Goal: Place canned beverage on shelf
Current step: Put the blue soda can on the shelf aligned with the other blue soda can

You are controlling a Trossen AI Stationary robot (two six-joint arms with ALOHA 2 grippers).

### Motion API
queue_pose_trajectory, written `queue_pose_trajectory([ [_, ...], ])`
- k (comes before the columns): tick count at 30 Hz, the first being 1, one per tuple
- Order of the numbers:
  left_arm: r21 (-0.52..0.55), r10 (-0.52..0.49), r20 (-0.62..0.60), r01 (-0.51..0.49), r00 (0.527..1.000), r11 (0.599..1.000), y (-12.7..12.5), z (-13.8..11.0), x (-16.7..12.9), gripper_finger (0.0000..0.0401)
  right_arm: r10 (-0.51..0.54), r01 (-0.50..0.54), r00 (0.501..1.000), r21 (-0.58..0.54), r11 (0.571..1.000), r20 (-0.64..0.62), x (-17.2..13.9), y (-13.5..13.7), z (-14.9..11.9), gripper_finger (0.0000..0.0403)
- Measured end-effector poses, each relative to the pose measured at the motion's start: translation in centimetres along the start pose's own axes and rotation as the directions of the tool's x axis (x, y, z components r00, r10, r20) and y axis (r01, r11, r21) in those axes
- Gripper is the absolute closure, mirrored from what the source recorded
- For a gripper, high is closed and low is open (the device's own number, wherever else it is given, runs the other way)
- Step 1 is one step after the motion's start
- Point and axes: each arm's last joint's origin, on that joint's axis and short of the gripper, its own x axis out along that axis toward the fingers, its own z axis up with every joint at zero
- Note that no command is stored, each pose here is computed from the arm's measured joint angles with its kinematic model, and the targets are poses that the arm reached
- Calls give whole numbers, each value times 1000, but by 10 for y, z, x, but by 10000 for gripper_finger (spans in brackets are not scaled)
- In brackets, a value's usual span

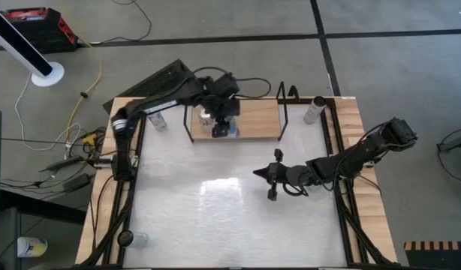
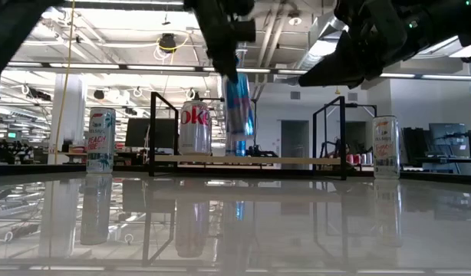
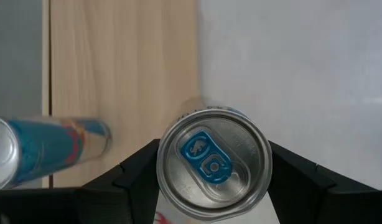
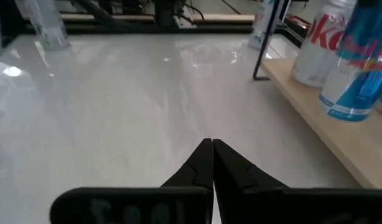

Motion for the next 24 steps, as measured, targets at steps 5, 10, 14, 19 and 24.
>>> queue_pose_trajectory([
  [5,-46,26,-42,-28,999,999,29,-2,26,181,-6,6,1000,-11,1000,-20,1,-1,-2,377],
  [10,-55,47,-75,-51,996,997,36,-6,36,181,-13,13,999,-17,1000,-34,3,-2,-5,377],
  [14,-49,50,-76,-54,996,997,37,-6,36,181,-11,11,999,-16,1000,-33,3,-1,-5,377],
  [19,-47,46,-102,-51,994,998,36,-8,36,181,-10,10,999,-16,1000,-32,3,-1,-5,376],
  [24,-35,44,-104,-48,994,998,34,-8,35,178,-9,9,999,-15,1000,-32,3,-1,-5,376],
])
